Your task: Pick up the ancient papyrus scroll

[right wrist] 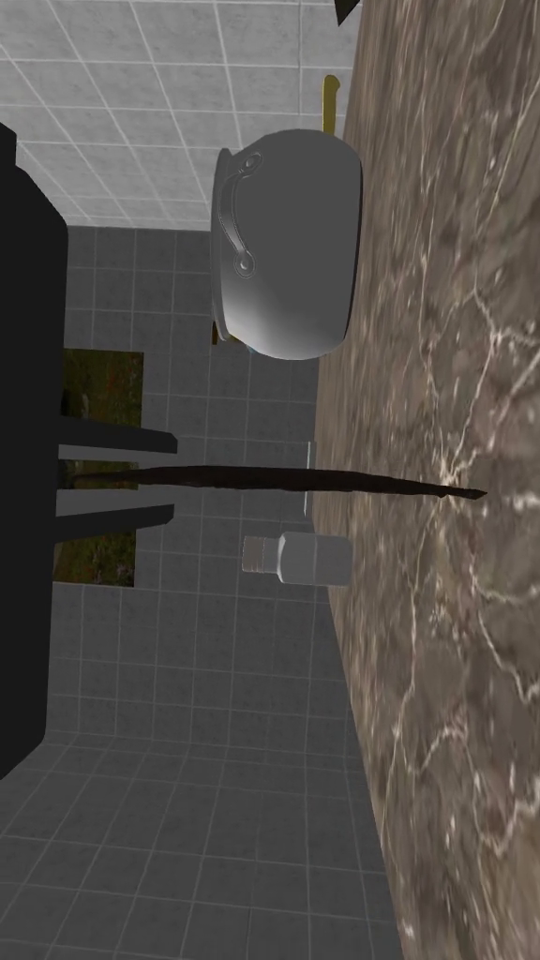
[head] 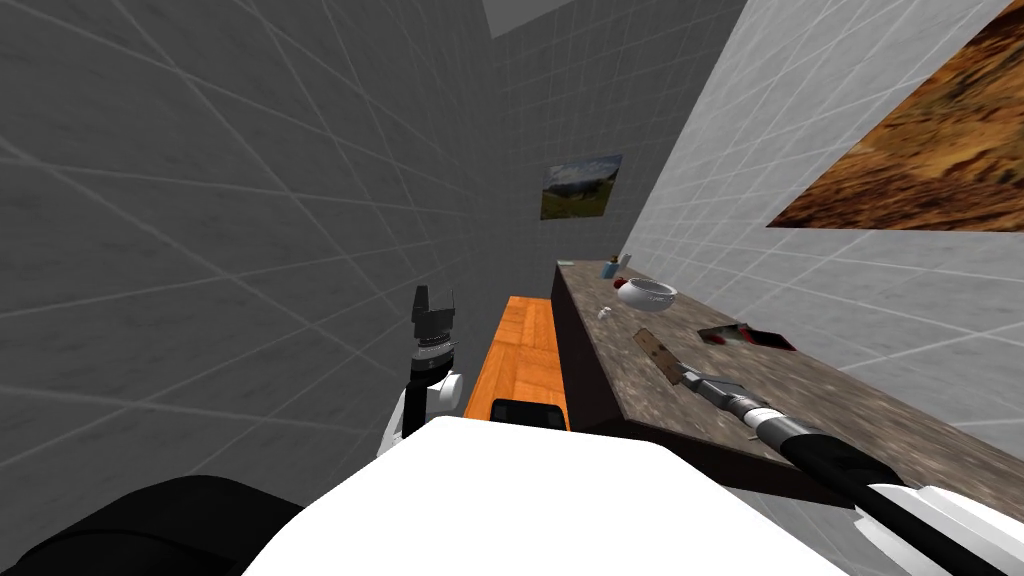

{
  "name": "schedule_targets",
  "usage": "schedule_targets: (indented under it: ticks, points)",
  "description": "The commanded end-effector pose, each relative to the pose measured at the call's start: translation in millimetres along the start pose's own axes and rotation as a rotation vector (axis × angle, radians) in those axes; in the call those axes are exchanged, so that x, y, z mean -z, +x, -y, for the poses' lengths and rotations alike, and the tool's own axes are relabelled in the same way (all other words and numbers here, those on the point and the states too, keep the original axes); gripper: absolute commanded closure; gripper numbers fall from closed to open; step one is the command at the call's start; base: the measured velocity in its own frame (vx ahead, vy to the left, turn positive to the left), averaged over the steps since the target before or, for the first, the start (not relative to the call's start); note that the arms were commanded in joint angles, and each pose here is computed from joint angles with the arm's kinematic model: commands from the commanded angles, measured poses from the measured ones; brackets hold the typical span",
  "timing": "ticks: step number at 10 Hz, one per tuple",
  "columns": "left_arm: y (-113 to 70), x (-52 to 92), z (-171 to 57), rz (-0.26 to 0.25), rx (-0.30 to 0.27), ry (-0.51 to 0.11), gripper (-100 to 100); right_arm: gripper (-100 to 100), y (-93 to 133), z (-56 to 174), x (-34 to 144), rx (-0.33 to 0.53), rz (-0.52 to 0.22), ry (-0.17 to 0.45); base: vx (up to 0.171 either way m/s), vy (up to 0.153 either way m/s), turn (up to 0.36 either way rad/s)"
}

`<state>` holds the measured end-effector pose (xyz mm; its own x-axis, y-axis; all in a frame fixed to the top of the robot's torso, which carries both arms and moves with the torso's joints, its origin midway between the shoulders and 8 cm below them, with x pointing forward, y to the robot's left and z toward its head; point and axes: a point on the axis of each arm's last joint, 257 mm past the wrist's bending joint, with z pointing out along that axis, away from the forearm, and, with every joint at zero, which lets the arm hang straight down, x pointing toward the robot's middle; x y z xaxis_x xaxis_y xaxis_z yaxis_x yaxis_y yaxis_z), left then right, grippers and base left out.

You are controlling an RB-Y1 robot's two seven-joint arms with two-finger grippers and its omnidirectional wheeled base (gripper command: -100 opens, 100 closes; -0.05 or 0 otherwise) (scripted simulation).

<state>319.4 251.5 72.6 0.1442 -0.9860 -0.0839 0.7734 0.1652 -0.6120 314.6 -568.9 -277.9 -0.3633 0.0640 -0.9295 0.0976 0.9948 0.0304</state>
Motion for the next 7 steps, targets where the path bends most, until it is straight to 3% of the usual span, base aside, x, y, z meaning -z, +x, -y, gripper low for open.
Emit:
schedule_targets:
  ticks: [1,2,4,5,6,7]
  points:
    - [0.0,0.0,0.0,0.000,0.000,0.000,0,100,0.6,8.7,-2.8,-0.003,-0.005,0.041,-0.089,-0.001,0.007]
    - [0.0,0.1,0.0,0.000,0.000,0.000,0,100,-13.8,-14.9,-15.1,-0.021,0.019,0.005,-0.163,-0.020,0.133]
    - [0.0,0.0,0.0,0.000,0.000,0.000,0,100,-13.5,-3.6,-15.6,-0.021,0.013,0.056,-0.128,-0.005,0.084]
    - [0.0,0.1,0.0,0.000,0.000,0.000,0,100,-12.4,1.6,-15.2,-0.021,0.009,0.077,-0.005,0.005,-0.045]
    - [-0.1,0.1,0.0,0.000,0.000,0.000,0,100,-12.0,-3.0,-15.8,-0.021,0.012,0.059,0.002,0.002,-0.013]
    - [-0.1,0.1,0.0,0.000,0.000,0.000,0,0,-11.7,-1.5,-15.6,-0.020,0.011,0.065,0.000,0.000,0.000]
